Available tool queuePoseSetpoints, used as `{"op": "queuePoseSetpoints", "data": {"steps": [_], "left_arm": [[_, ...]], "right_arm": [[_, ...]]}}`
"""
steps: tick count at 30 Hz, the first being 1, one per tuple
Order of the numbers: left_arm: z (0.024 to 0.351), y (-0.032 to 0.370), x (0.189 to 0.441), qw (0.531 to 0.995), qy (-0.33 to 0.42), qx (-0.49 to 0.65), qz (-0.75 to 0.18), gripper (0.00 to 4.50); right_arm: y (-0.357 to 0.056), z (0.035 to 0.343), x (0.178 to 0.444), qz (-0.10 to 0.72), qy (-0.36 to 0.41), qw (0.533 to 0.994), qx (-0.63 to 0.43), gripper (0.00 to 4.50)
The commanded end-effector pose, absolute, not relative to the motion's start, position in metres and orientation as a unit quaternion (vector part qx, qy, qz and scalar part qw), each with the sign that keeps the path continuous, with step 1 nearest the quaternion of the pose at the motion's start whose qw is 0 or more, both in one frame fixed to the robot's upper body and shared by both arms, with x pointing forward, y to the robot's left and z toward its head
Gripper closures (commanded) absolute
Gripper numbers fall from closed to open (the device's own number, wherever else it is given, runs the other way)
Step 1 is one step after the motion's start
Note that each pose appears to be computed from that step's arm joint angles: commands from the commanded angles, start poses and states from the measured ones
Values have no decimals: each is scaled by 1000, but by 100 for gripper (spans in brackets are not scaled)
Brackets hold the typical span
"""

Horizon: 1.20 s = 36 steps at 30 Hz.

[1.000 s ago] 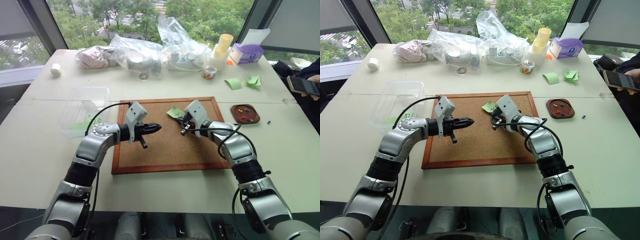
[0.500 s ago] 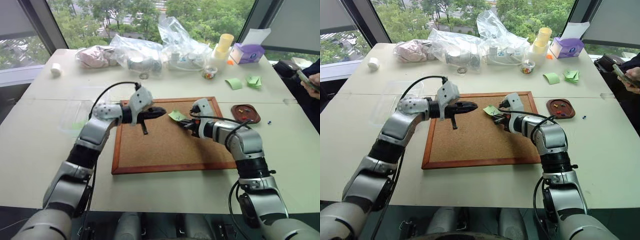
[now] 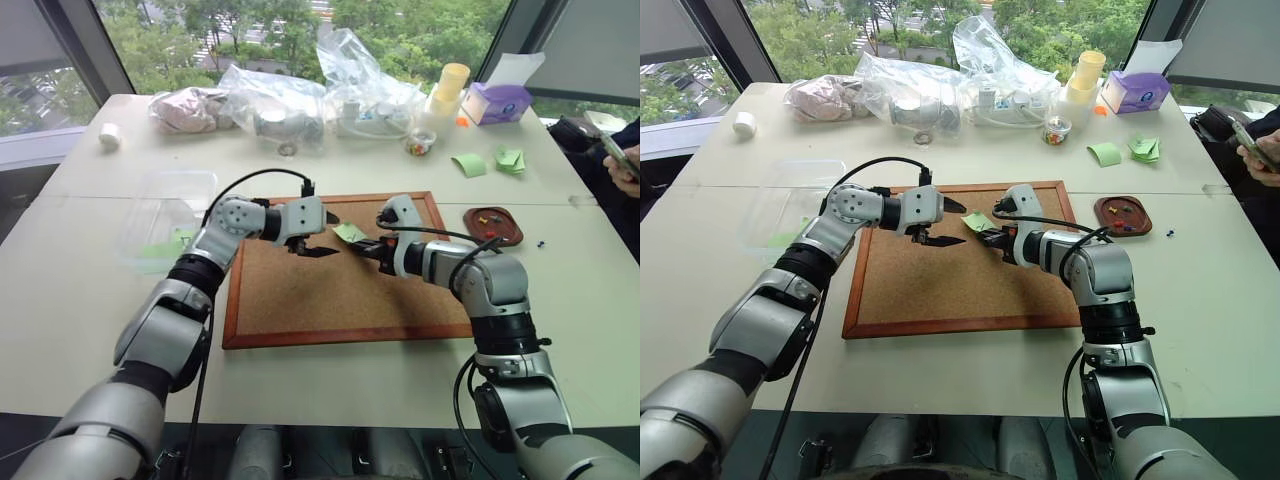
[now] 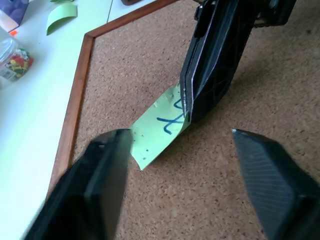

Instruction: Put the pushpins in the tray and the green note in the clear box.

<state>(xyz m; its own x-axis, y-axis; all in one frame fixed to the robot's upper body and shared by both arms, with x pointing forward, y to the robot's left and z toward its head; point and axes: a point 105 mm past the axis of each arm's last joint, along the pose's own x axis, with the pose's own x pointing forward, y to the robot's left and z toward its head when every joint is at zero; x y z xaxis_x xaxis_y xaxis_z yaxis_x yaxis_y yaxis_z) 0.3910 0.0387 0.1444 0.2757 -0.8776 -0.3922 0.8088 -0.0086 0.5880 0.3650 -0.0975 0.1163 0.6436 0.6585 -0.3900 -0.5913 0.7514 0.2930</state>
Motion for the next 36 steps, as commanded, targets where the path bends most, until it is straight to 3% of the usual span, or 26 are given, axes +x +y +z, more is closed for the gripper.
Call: {"op": "queuePoseSetpoints", "data": {"steps": [1, 13, 16, 23, 36], "left_arm": [[159, 34, 396, 688, -69, 411, -595, 4], [141, 28, 411, 683, -29, 474, -555, 4], [139, 27, 411, 682, -27, 475, -556, 86], [134, 35, 403, 666, -7, 461, -587, 424], [151, 71, 398, 712, -30, 405, -573, 438]], "right_arm": [[-92, 127, 361, 360, 222, 904, 65, 450], [-85, 133, 349, 379, 217, 897, 60, 450], [-84, 132, 348, 378, 218, 898, 61, 450], [-84, 133, 348, 376, 218, 899, 61, 450], [-112, 175, 335, 364, 146, 920, 26, 450]]}}
